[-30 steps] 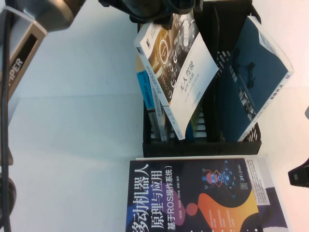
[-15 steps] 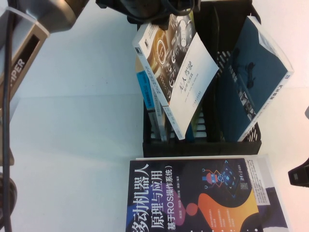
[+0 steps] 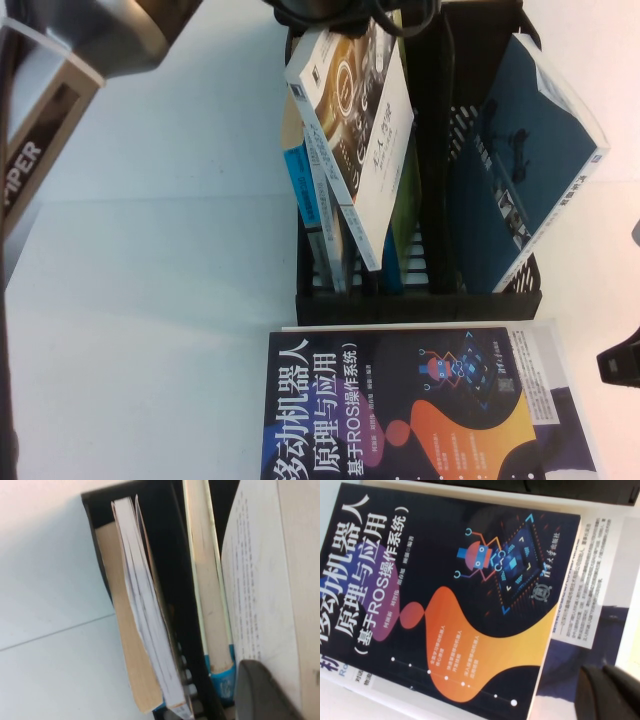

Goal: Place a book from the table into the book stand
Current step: Place the book on the book shelf

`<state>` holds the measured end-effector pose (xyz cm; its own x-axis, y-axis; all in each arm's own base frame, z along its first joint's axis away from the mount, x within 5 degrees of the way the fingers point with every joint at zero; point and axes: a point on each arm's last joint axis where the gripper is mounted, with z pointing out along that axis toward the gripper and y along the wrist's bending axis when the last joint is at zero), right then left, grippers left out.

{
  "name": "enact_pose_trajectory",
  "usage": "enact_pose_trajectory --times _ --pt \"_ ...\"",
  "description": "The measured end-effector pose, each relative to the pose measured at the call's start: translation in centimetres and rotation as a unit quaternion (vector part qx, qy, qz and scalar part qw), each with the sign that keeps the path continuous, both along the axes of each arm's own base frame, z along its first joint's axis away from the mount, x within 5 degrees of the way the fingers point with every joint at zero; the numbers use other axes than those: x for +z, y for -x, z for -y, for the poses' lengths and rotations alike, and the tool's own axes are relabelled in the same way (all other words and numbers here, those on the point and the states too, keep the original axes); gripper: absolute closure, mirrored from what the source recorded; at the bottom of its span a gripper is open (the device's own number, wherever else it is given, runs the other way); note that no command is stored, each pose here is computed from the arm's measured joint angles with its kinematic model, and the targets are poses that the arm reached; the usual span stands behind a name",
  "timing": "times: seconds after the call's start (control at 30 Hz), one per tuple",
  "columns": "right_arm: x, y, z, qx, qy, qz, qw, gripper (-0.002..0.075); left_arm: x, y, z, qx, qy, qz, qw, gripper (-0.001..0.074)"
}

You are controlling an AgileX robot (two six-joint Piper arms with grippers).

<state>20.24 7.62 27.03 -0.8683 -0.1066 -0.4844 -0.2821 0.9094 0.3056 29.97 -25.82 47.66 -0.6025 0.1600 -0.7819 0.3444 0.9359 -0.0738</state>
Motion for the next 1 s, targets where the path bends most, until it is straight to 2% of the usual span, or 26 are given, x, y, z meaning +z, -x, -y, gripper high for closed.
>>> enact_pose_trajectory --times 0.33,0.57,0.83,1.0 --pt "0.0 0.1 0.0 0.002 0.0 -0.005 1.0 0.0729 0.3 0.3 -0.1 0.004 0.003 0.005 1.0 0.0636" --pt "0.0 0.1 0.0 0.002 0.0 -0.006 1.0 0.0729 -0.6 -0.5 0.9 -0.006 0.003 0.009 1.0 0.0636" --pt "-0.1 0.1 0.0 0.003 0.0 -0.008 1.0 0.0729 -3.2 -3.7 2.2 -0.01 0.001 0.022 1.0 0.0636" --pt "-0.1 0.2 0.0 0.003 0.001 -0.01 1.0 0.0729 -4.9 -6.7 1.4 -0.002 0.044 0.003 0.999 0.0636"
